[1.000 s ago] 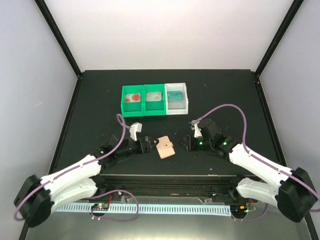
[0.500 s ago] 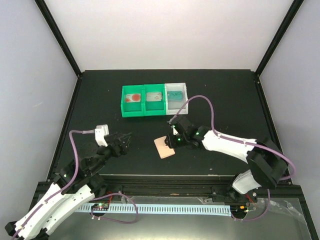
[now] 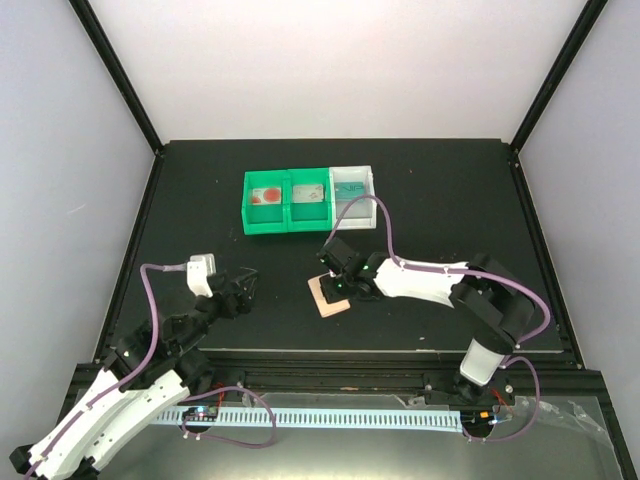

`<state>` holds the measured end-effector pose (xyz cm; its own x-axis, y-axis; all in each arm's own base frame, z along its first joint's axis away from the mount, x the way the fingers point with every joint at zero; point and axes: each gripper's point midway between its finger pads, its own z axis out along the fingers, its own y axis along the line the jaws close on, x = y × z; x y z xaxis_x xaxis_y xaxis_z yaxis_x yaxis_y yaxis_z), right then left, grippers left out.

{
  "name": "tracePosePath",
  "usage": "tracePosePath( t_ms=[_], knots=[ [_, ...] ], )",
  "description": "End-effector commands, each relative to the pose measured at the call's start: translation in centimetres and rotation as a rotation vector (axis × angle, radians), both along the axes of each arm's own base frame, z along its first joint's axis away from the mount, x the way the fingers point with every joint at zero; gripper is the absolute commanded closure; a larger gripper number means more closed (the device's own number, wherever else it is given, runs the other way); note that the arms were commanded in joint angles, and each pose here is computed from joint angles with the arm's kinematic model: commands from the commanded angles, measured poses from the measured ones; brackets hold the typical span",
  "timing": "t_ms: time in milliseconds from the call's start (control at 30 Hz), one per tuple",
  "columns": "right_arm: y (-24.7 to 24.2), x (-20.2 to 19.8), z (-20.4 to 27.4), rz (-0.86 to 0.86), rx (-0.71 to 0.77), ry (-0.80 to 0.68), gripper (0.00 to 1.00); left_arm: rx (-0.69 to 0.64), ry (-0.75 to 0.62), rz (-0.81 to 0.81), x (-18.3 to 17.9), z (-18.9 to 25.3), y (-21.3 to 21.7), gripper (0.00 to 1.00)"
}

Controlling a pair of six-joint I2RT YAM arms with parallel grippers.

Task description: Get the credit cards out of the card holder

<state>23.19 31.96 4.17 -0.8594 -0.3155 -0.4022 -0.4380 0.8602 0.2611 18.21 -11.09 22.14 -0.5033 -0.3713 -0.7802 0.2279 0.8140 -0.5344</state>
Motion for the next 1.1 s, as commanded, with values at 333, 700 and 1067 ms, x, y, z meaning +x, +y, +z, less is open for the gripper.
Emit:
tracePosePath(
  t_ms=[333,700,1067],
  knots=[
    [-1.6,0.8,-1.6,-0.001,-0.235,-0.118,0.70,-0.012,0.020,0.018,-0.4,0.0,0.6,0.01],
    [-2.2,0.3,-1.9,-0.006,-0.238,-0.123,0.89,-0.043,0.073,0.013,-0.6,-1.6,0.2,0.03],
    [-1.0,-0.4,1.1,-0.034,-0.059,-0.126,0.99,-0.018,0.183,-0.060,0.0,-5.7,-2.4,0.10]
  ],
)
